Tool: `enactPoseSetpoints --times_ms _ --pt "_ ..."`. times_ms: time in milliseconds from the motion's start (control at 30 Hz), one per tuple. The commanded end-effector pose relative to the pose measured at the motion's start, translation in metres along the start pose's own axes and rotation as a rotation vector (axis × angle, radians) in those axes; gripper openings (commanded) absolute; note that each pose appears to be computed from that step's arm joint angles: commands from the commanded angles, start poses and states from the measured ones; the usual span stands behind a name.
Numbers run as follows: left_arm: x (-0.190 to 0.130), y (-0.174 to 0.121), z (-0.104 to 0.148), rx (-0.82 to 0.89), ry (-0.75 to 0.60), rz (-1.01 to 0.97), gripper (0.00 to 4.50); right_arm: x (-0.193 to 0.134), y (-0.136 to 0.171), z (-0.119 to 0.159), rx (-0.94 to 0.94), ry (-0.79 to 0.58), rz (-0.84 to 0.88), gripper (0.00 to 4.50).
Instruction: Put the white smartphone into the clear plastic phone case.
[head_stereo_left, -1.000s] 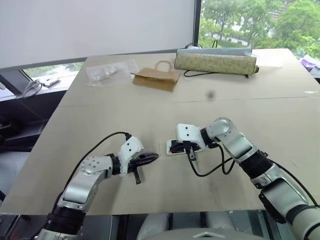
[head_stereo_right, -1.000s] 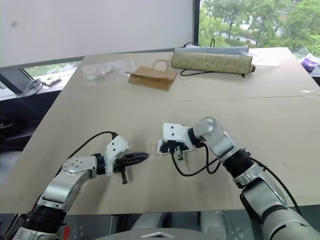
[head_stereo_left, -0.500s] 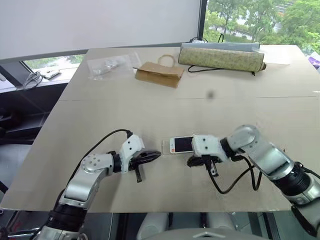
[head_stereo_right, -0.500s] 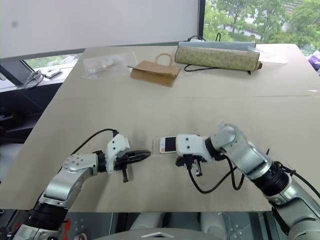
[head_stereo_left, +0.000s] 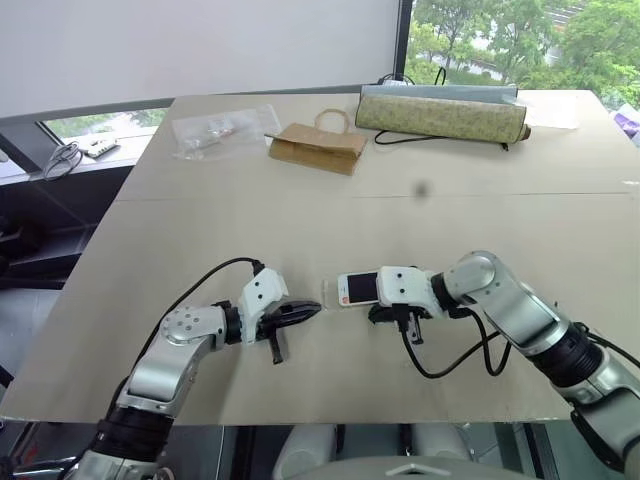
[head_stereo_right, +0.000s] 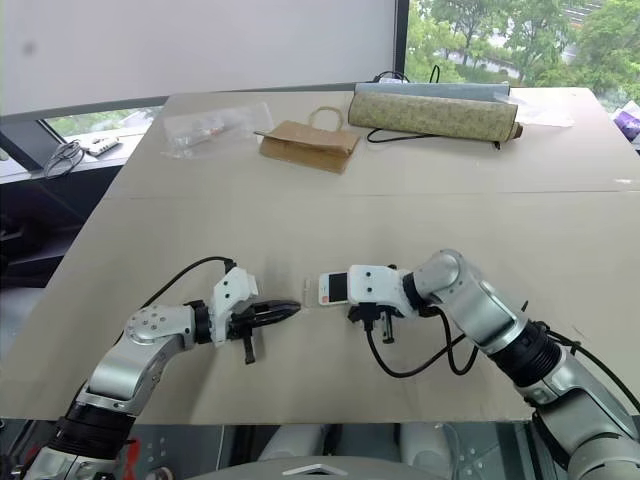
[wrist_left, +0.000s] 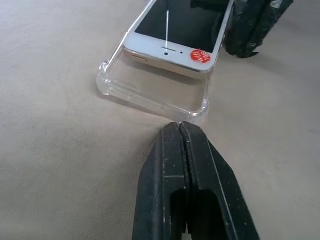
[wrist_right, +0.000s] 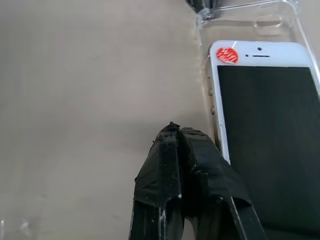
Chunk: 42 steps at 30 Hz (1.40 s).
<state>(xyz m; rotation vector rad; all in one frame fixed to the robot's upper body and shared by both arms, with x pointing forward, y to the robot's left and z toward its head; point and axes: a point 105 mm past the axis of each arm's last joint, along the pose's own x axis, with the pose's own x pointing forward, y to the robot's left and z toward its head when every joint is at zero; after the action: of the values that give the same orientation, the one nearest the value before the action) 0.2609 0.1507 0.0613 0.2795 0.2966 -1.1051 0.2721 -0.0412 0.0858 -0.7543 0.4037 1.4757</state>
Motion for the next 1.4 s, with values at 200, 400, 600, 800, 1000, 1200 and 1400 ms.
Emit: enactPoseSetpoints --times_ms 200,400,600,800,1000,1200,1400 --pt "-0.001 -0.001 -0.011 -0.031 0.042 0.008 0.0 -0.007 -0.009 0.023 0.004 -0.092 -0.033 0.06" --pt "0.0 -0.001 -0.011 -0.031 0.039 0.008 0.0 -0.016 -0.002 0.023 0.026 -0.111 -0.016 0.06" --pt "0.001 -0.001 -0.011 -0.032 0.037 0.007 0.0 -0.019 -0.003 0.03 0.022 -0.136 -0.034 0.06" --pt "0.001 0.0 -0.01 -0.031 0.037 0.008 0.0 -0.002 -0.007 0.044 -0.02 -0.185 -0.051 0.06" --pt "0.001 0.0 -0.009 -0.03 0.035 0.008 0.0 0.014 -0.012 0.041 -0.042 -0.156 -0.048 0.06" --pt "0.002 0.0 -0.009 -0.031 0.034 0.009 0.0 0.02 -0.017 0.032 -0.04 -0.124 -0.053 0.06" --pt "0.001 -0.001 -0.009 -0.034 0.034 0.011 0.0 0.017 -0.017 0.038 -0.001 -0.149 -0.033 0.06"
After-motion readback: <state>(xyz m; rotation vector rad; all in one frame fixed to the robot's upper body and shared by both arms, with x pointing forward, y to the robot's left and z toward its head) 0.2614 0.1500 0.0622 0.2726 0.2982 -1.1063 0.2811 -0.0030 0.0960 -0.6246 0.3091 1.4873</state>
